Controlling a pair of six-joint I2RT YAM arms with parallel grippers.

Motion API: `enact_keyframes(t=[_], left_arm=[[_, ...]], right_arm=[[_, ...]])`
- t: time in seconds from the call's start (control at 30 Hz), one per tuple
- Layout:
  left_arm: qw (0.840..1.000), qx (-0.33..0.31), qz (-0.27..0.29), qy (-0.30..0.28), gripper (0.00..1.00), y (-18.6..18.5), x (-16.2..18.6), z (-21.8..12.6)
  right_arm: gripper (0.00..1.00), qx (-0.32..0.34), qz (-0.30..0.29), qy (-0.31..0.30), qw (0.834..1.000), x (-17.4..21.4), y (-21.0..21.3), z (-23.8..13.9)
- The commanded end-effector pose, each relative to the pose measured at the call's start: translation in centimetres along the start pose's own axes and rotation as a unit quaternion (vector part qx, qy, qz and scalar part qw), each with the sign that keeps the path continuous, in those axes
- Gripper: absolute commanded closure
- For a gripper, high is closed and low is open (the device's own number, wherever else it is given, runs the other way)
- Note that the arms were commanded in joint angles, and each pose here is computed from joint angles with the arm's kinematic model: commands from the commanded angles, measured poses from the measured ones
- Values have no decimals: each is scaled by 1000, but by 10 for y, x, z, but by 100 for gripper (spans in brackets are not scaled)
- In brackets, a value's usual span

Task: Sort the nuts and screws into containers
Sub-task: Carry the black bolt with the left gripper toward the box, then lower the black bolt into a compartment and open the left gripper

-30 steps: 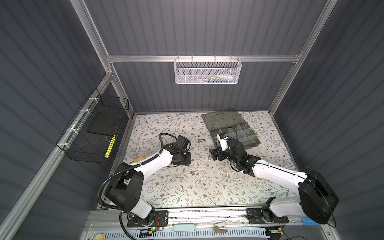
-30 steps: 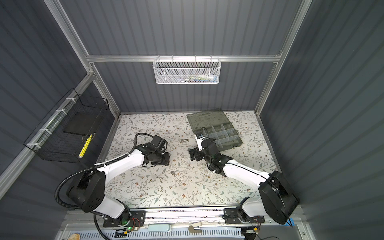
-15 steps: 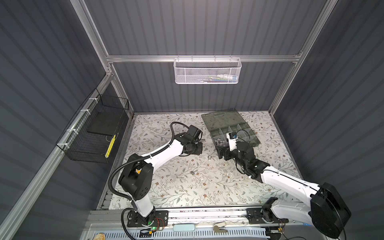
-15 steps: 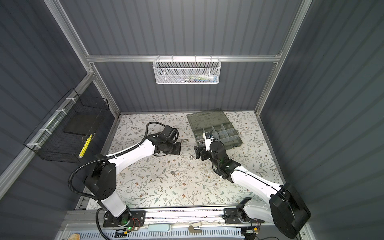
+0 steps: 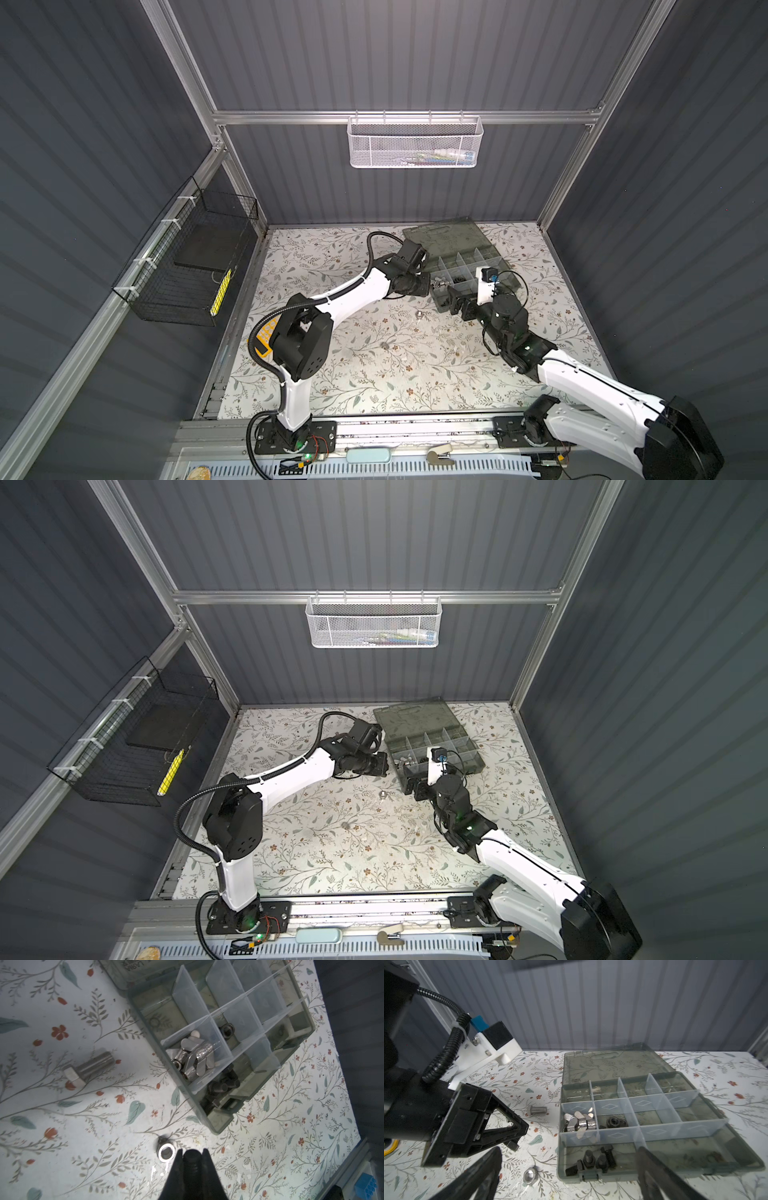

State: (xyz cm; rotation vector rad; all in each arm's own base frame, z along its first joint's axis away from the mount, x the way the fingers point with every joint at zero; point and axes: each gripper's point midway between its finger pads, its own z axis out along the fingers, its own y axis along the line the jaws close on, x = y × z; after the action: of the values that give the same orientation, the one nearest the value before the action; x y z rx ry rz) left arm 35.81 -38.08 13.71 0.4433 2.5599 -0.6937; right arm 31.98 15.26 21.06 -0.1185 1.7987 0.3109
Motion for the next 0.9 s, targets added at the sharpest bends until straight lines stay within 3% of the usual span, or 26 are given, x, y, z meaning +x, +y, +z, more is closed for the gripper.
enact_keyframes(t=[0.0,0.2,0.6,0.87], left_arm=[[999,48,14,-8,99,-33,-9,15],[997,73,22,-14,99,-55,-17,46],[998,52,24,-30,99,-44,-24,88],[998,48,25,-19,87,-39,-17,100]], right_arm=[[1,28,23,-18,999,-6,-14,-1],[1,31,28,-15,999,-5,-17,0],[1,39,44,-24,998,-7,-25,-3],[1,42,49,-23,998,-5,-28,-1]])
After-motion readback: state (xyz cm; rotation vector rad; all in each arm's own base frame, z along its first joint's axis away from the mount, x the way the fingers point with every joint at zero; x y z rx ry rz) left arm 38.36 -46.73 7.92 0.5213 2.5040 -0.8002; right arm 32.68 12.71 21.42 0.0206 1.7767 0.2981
